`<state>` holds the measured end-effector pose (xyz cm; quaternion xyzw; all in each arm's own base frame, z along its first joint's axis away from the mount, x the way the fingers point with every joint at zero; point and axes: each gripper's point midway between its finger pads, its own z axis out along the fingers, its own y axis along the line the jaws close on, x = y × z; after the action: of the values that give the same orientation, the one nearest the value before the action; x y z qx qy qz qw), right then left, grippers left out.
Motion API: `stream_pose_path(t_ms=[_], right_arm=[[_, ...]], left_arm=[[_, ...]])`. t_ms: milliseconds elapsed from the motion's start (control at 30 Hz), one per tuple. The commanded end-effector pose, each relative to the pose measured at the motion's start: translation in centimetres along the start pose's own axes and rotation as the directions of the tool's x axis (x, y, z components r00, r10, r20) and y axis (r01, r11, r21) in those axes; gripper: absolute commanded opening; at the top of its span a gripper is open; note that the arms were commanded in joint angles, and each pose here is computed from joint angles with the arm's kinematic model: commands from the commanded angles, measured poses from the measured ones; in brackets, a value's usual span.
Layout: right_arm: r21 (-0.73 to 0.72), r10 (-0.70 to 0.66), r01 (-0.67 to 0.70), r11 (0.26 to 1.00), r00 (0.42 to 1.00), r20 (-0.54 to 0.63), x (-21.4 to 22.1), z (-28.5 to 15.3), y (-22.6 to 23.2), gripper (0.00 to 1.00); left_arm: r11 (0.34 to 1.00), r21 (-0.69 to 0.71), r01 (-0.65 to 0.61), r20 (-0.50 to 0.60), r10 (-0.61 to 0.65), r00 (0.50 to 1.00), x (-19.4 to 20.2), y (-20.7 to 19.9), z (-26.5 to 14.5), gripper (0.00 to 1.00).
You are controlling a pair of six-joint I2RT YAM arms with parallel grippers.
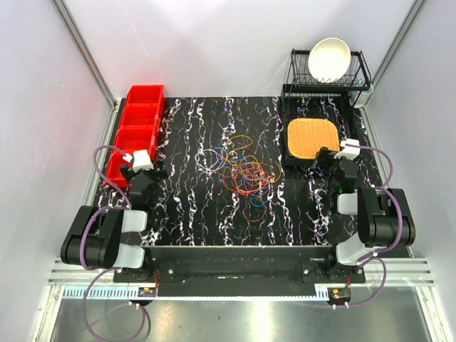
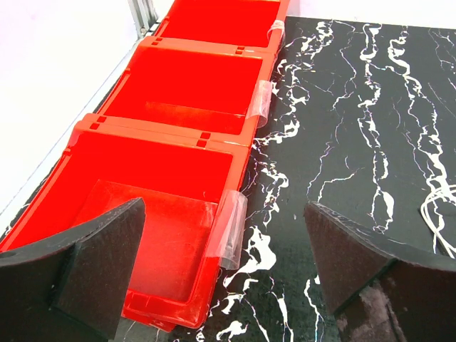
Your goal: Untangle the cables
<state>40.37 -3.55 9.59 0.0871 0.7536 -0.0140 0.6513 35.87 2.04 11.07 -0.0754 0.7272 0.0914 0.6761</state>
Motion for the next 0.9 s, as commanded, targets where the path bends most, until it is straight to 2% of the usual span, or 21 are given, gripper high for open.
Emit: stream_pose_path(t_ms=[0, 367, 500, 567, 600, 667, 700, 767, 800, 833, 867], right_arm=[[-0.016, 0.004, -0.004, 1.000, 1.000, 0.017, -0.4, 0.1, 0.4, 1.00], [-0.027, -0.001, 0.001, 1.000, 1.000, 0.004, -0.2, 0.2, 0.6, 1.00], [-0.024, -0.013, 0.014, 1.000, 0.999, 0.038, -1.1, -0.6, 0.7, 1.00], [-0.031, -0.023, 0.025, 0.999, 0.997, 0.079, -4.2, -0.7, 1.7, 1.00], [-0.006, -0.026, 0.026, 1.000, 0.999, -0.022, -2.8, -1.0, 1.4, 1.00], [0.002, 0.015, -0.015, 1.000, 1.000, -0.002, -7.6, -0.7, 2.2, 1.00], [-0.002, 0.035, -0.036, 0.999, 0.991, -0.132, -5.9, -1.5, 2.6, 0.99], [-0.038, 0.071, -0.076, 0.996, 0.991, -0.115, -9.9, -1.8, 3.8, 1.00], [-0.072, 0.101, -0.115, 0.991, 0.979, -0.179, -9.5, -2.7, 4.8, 1.00], [-0.087, 0.116, -0.132, 0.987, 0.979, -0.167, -10.9, -2.9, 5.2, 1.00], [-0.163, 0.123, -0.152, 0.975, 0.977, -0.173, -11.7, -3.9, 7.3, 1.00]], left_arm=[[1.000, -0.002, 0.029, 0.070, -0.028, 0.997, -1.8, 0.0, 0.4, 0.99], [1.000, 0.000, 0.028, 0.069, -0.028, 0.997, -1.8, 0.0, 0.3, 0.99], [1.000, -0.002, 0.027, 0.070, -0.027, 0.997, -1.9, 0.0, 0.4, 0.99], [1.000, -0.002, 0.028, 0.068, -0.027, 0.997, -1.8, 0.0, 0.4, 0.99], [1.000, 0.003, 0.028, 0.069, -0.028, 0.997, -1.9, -0.1, 0.4, 0.99], [1.000, 0.001, 0.026, 0.063, -0.026, 0.998, -1.7, 0.0, 0.4, 0.99], [1.000, 0.003, 0.025, 0.065, -0.025, 0.998, -1.7, -0.1, 0.4, 0.99], [1.000, 0.001, 0.027, 0.066, -0.027, 0.997, -1.8, 0.0, 0.4, 0.99], [1.000, 0.001, 0.027, 0.066, -0.027, 0.997, -1.8, 0.0, 0.4, 0.99], [1.000, 0.003, 0.026, 0.065, -0.026, 0.998, -1.7, -0.1, 0.4, 0.99], [1.000, 0.004, 0.027, 0.066, -0.027, 0.997, -1.8, -0.1, 0.4, 0.99]])
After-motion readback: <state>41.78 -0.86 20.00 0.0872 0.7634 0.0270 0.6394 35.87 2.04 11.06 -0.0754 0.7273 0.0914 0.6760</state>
